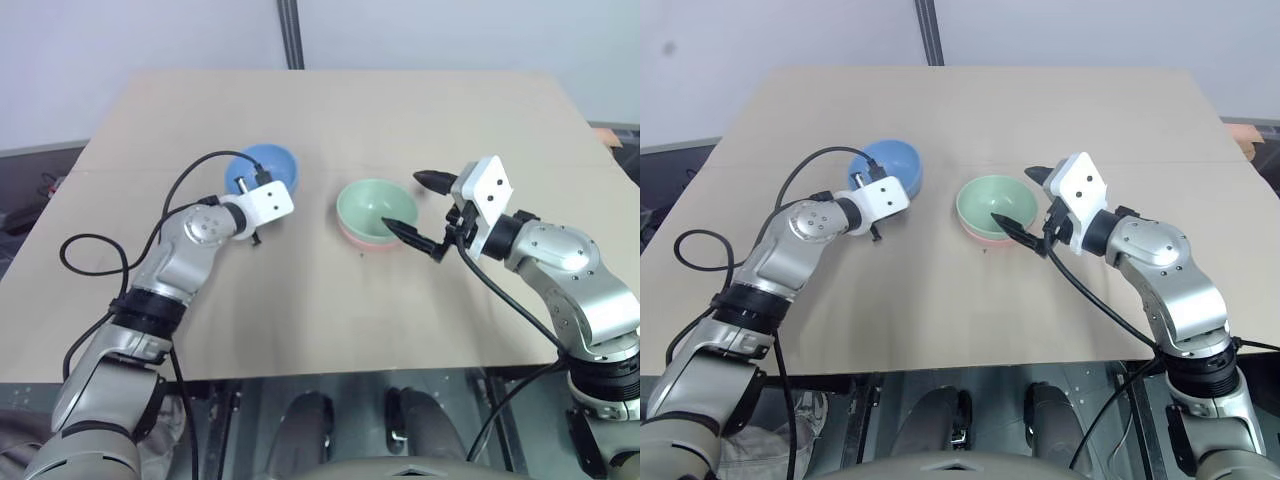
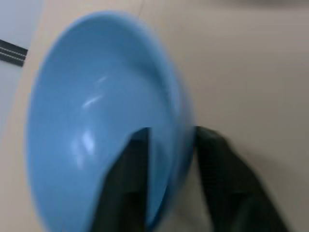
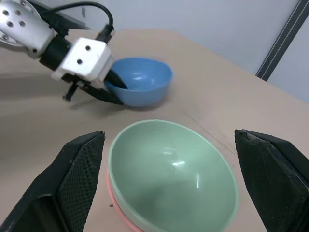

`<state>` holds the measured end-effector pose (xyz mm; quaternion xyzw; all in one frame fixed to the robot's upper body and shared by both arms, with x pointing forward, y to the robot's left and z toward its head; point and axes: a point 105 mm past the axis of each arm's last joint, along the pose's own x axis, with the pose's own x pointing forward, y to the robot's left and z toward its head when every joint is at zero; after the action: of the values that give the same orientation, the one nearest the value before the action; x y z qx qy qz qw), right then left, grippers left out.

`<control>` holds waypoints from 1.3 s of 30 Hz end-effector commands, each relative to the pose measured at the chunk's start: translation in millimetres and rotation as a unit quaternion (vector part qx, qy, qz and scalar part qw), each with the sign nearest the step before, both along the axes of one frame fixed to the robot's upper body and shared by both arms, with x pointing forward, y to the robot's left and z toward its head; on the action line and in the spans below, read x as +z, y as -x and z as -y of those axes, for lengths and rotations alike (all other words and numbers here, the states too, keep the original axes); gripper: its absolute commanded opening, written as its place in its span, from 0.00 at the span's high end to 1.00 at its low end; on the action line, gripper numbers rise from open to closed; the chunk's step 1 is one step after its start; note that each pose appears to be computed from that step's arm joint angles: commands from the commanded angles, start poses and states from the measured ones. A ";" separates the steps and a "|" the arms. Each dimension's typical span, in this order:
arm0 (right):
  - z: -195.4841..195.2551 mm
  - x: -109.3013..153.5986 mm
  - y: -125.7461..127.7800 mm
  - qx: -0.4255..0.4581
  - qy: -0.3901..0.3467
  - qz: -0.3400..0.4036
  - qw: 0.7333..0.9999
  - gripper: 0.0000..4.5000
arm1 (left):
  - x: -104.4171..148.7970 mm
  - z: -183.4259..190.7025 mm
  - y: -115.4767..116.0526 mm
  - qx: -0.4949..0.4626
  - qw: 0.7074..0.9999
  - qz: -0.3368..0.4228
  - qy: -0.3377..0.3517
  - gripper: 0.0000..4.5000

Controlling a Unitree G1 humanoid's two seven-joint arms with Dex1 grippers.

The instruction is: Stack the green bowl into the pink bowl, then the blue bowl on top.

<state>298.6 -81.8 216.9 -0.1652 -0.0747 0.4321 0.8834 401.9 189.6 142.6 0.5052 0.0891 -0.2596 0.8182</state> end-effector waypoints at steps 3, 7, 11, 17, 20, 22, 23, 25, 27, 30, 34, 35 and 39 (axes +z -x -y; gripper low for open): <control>4.7 16.1 8.4 -0.011 -0.013 0.030 0.999 0.00 | 22.7 21.4 1.3 -0.062 0.997 0.043 0.023 0.98; 10.3 19.2 9.0 -0.028 -0.023 0.033 0.999 0.00 | 62.0 62.8 27.0 -0.184 0.977 0.062 0.084 0.98; 18.8 24.9 7.0 -0.052 -0.036 0.042 0.997 0.00 | 85.7 99.4 57.8 -0.307 0.944 0.051 0.106 0.98; 33.5 41.7 2.2 -0.103 -0.059 0.080 0.990 0.00 | 83.2 133.5 73.3 -0.417 0.905 0.022 0.084 0.98; 35.6 44.0 3.6 -0.115 -0.059 0.088 0.988 0.00 | 68.5 139.5 71.3 -0.436 0.897 -0.017 0.068 0.82; 37.7 43.3 4.5 -0.122 -0.057 0.089 0.987 0.00 | 65.5 138.9 70.0 -0.440 0.896 -0.023 0.063 0.66; 38.6 42.5 4.8 -0.125 -0.057 0.088 0.987 0.00 | 67.3 138.0 68.8 -0.437 0.897 -0.019 0.065 0.57; 39.7 40.9 4.9 -0.129 -0.057 0.086 0.986 0.00 | 74.1 134.1 68.4 -0.431 0.900 -0.004 0.067 0.34; 40.9 39.9 4.8 -0.132 -0.057 0.086 0.986 0.00 | 80.0 128.8 68.7 -0.421 0.904 0.002 0.076 0.14; 42.3 36.8 4.5 -0.122 -0.068 0.086 0.986 0.00 | 99.3 110.7 73.1 -0.379 0.910 -0.013 0.170 0.14; 48.9 21.1 4.4 -0.107 -0.043 0.061 0.992 0.00 | 119.1 81.9 78.8 -0.314 0.885 -0.002 0.344 0.14; 49.9 16.5 5.0 -0.098 -0.034 0.051 0.993 0.00 | 116.2 73.1 79.5 -0.293 0.890 0.000 0.350 0.14; 58.5 -7.0 6.2 -0.070 -0.007 -0.001 0.997 0.00 | 104.6 36.0 85.9 -0.191 0.884 -0.008 0.426 0.01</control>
<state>296.0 -134.0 208.6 -0.1617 -0.0621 0.3556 0.9184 324.7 140.2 231.6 0.1382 -0.1014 -0.4583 0.8721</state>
